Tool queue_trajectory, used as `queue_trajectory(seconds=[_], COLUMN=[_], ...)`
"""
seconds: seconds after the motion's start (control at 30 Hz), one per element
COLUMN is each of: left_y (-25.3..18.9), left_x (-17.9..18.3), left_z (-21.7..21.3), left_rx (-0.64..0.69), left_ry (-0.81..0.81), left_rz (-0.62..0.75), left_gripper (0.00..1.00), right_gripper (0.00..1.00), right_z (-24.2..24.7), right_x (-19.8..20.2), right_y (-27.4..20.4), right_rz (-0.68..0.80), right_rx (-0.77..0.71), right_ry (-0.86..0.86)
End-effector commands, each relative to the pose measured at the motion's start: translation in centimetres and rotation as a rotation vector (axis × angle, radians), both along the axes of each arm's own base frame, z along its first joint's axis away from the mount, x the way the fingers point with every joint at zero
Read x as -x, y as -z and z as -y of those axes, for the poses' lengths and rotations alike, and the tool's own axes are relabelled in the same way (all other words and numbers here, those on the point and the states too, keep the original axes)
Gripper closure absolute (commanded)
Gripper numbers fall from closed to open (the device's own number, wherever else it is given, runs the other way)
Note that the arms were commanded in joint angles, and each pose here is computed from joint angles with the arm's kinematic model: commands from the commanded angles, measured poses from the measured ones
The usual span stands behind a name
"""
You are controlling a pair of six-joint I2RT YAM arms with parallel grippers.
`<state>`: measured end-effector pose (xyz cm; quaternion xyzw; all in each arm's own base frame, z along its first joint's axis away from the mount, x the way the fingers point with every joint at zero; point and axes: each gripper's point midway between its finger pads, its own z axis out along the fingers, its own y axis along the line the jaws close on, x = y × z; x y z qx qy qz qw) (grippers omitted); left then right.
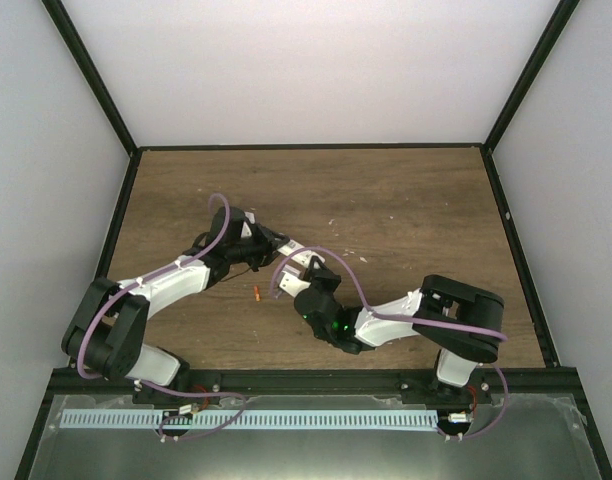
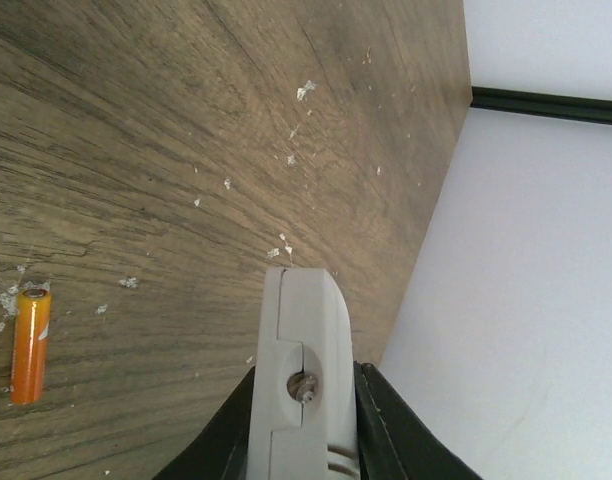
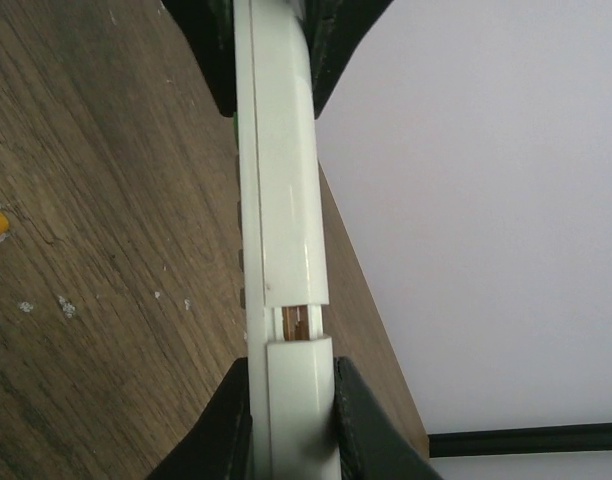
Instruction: Load the batteries into the remote control
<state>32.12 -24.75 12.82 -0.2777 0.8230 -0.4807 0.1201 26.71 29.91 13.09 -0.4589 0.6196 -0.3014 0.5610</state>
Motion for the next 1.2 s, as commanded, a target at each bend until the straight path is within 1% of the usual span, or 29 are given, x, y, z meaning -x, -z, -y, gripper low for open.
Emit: queue_trajectory(seconds=[0.0,0.27,0.33,0.4,0.63,0.8,0.97,1.07,1.17], left_y=[-0.5,-0.5,-0.5,-0.5,-0.2,0.0,0.2,0.5,0.6], left_x=[-0.2,-0.3,-0.3,-0.3,-0.4,-0.4,-0.3,-0.2,-0.2], left_z=[0.3,0.1,0.0,-0.1,-0.1,0.1,0.1,0.1,0.2], left_rx=[-0.002,-0.016,-0.02,-0.023,-0.025,-0.016,-0.02,-0.021,-0.02], left_ry=[0.008,-0.001,-0.005,-0.008,-0.008,-0.003,0.001,0.003,0.005], left_rz=[0.006,0.009,0.007,0.008,0.006,0.001,-0.002,-0.008,-0.013], left_gripper=[0.8,0.79,0.75,0.74,0.74,0.77,0.77,0.74,0.68], right_gripper=[0.99,0.99,0.99,0.99,0.99,0.99,0.99,0.99,0.99], right_z=[0.2,0.8,1.1,1.4,2.0,1.8,1.3,1.0,0.6], right_x=[0.0,0.2,0.2,0.3,0.4,0.4,0.3,0.3,0.3], right_y=[-0.9,-0.3,-0.1,0.2,0.6,0.6,0.0,-0.2,-0.5], right_rz=[0.032,0.013,0.006,0.0,-0.024,-0.024,-0.021,-0.02,-0.01], right_rx=[-0.055,-0.04,-0.035,-0.032,-0.043,-0.046,-0.069,-0.076,-0.075], right_ry=[0.039,0.056,0.061,0.069,0.095,0.094,0.085,0.076,0.06])
